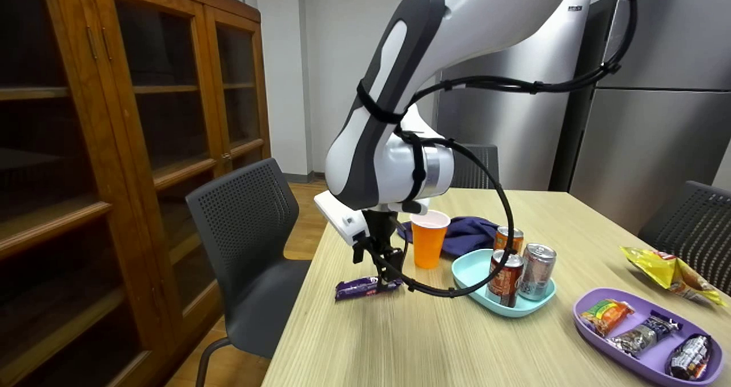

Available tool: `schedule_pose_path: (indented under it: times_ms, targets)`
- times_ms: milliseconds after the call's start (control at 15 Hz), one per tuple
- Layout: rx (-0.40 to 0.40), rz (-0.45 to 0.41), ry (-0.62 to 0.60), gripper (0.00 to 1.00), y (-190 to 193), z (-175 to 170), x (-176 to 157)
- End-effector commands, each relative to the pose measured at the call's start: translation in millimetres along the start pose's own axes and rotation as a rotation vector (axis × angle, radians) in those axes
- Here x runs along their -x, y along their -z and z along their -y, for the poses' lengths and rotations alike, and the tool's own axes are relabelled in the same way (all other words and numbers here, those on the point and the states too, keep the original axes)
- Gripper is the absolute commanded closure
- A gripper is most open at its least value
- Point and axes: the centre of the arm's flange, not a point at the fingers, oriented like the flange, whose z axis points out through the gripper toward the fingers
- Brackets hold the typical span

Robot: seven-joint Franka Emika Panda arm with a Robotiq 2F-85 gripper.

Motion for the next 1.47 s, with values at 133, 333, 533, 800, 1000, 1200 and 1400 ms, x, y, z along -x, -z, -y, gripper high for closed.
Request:
schedule_pose_path:
  times_ms: [133,333,533,800,1000,1200,1400]
  targets:
    - [0.011,0.007,-0.107,0.00,-19.5,13.6,-1.6]
    - [0.012,0.006,-0.131,0.00,-22.8,13.4,-2.7]
    - [0.011,0.003,-0.138,0.35,-24.1,13.4,-2.7]
    - [0.013,0.004,-0.145,0.65,-24.2,13.2,-3.6]
    - [0.016,0.003,-0.162,0.88,-24.6,12.5,-5.5]
    - [0.013,-0.003,-0.139,1.00,-16.3,9.4,-2.8]
    - [0.012,-0.013,-0.101,0.96,0.3,3.8,2.3]
